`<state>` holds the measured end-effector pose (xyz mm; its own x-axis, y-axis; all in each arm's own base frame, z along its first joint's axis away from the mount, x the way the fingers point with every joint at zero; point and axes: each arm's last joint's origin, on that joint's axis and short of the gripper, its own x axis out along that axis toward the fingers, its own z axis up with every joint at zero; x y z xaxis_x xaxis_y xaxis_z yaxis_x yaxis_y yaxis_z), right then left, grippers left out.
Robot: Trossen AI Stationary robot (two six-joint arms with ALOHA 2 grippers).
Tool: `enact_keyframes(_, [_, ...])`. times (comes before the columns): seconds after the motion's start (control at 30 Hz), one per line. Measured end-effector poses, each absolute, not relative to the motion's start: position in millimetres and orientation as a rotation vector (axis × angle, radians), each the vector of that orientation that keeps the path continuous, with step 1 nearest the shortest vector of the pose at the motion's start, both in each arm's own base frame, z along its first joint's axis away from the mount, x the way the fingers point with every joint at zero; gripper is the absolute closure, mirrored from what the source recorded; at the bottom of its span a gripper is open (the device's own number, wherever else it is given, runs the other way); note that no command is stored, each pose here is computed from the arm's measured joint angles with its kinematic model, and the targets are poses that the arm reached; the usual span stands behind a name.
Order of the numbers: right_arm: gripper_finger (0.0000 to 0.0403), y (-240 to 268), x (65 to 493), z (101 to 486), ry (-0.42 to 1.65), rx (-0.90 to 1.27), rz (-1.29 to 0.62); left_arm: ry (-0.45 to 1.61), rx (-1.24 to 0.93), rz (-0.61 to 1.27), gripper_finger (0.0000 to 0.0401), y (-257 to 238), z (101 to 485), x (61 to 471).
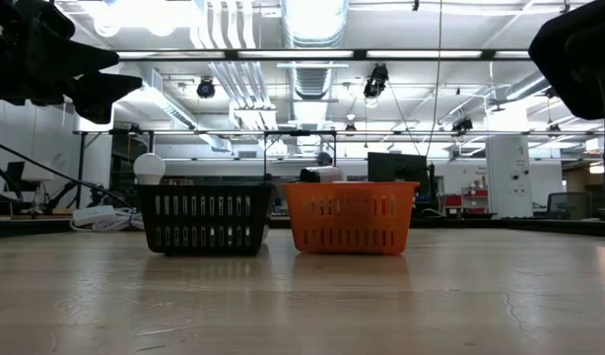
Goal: Pick & Place Office items
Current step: Put the blue timer into the black bin
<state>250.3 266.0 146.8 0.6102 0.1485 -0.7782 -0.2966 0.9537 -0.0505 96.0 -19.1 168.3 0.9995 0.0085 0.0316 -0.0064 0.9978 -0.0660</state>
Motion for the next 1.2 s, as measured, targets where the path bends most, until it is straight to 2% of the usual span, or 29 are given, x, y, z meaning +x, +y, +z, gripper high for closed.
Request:
enact_keyframes(0.13, [0.0054, 265.2, 249.7, 145.1, 0.875, -0.193, 0.264, -0.032, -0.066, 0.007, 0.0149, -19.1, 168.3, 96.0])
enact_keyframes(0.53, [0.0161, 264.2, 250.4, 144.8, 0.873, -0.208, 0.266, -0.032, -0.066, 0.007, 0.0149, -19.1, 168.3, 96.0])
enact_keyframes(0.83, [0.0230, 264.4, 252.7, 146.2, 0.844, -0.303, 0.316, -0.032, -0.066, 0.007, 0.0148, -19.1, 168.3, 96.0])
enact_keyframes(1.2, [0.0343, 264.4, 252.7, 146.3, 0.839, -0.321, 0.321, -0.032, -0.066, 0.007, 0.0148, -19.1, 168.3, 96.0])
